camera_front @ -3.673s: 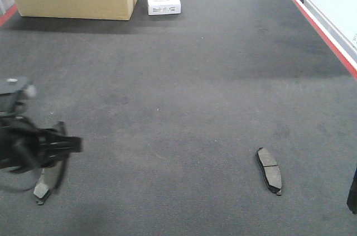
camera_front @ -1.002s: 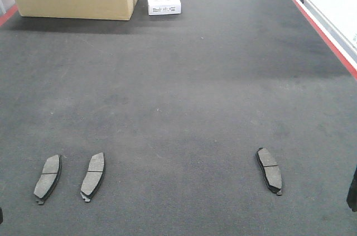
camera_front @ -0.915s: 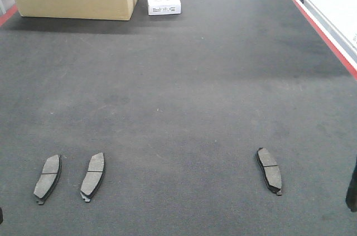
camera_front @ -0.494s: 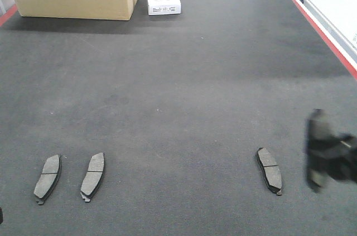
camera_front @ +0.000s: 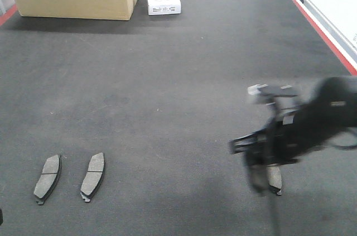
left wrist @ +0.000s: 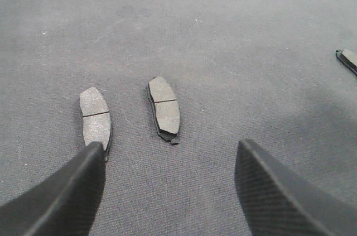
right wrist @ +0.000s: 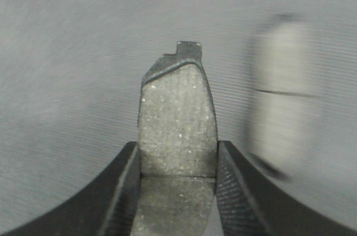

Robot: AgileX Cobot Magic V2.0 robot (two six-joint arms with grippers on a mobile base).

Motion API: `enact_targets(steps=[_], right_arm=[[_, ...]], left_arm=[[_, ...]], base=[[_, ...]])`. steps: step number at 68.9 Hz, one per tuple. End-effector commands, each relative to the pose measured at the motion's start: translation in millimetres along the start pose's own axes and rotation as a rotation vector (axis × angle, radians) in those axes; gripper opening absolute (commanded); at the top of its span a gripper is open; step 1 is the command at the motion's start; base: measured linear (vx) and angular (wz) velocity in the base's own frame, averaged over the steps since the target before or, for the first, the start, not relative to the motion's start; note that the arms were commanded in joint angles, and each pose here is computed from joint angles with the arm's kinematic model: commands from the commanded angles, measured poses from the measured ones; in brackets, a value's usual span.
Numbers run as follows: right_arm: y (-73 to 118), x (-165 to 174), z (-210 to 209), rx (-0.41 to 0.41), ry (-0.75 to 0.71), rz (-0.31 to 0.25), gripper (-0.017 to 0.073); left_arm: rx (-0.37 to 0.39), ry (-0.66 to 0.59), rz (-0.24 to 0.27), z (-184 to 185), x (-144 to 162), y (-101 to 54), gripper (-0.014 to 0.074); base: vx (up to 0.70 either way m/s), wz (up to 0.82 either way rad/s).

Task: Move and align brake pads A on conveyor
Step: 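Lower the right gripper's pad beside the other belt pad and release, then raise the right gripper away from the placed pad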

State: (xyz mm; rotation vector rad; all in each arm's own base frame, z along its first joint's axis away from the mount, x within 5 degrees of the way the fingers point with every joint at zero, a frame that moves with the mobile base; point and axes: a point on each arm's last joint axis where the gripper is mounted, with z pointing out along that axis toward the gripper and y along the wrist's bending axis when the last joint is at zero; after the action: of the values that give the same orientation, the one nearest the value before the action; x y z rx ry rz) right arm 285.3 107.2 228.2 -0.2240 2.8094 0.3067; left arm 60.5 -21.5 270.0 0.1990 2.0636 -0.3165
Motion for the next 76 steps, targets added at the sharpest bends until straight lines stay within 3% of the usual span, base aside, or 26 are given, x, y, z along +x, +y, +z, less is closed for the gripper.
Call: enact_targets(steps=[1, 6, 15, 35, 44, 52, 63, 76], right_arm=[[19.2, -17.7, 0.4, -0.019, -0.074, 0.002, 0.0085], [26.7, -25.1, 13.6, -0.024, -0.056, 0.037, 0.0097], [33.9, -35.2, 31.5, -0.025, -0.024, 0.052, 0.0143], [34.6, -48.0, 57.2, -0.012, 0.012, 0.054, 0.0362], [34.8, -50.4, 59.7, -0.016, -0.004, 0.084, 0.0434], [35.6, -53.6, 45.8, -0.015, -0.056, 0.082, 0.0442], [35.0, -51.0, -2.4, 0.008, -0.172, 0.011, 0.0437], [28.0, -22.4, -59.0, 0.029, -0.321, -0.057, 0.0432]], left_arm=[[0.025, -0.083, 0.0, -4.1, -13.5, -3.1, 0.0486], [0.025, -0.082, 0.0, -4.1, -13.4, -3.1, 0.0486], [0.024, -0.079, 0.0, -4.1, -13.1, -3.0, 0.0486], [0.024, -0.079, 0.0, -4.1, -13.1, -3.0, 0.0486], [0.024, -0.079, 0.0, -4.1, -13.1, -3.0, 0.0486], [0.024, -0.079, 0.0, -4.1, -13.1, -3.0, 0.0486], [0.024, -0.079, 0.0, -4.1, -13.1, -3.0, 0.0486], [0.024, -0.079, 0.0, -4.1, -13.1, -3.0, 0.0486]], base=[[0.0, 0.0], [0.0, 0.0], [0.0, 0.0], [0.0, 0.0], [0.0, 0.0], [0.0, 0.0], [0.0, 0.0], [0.0, 0.0]])
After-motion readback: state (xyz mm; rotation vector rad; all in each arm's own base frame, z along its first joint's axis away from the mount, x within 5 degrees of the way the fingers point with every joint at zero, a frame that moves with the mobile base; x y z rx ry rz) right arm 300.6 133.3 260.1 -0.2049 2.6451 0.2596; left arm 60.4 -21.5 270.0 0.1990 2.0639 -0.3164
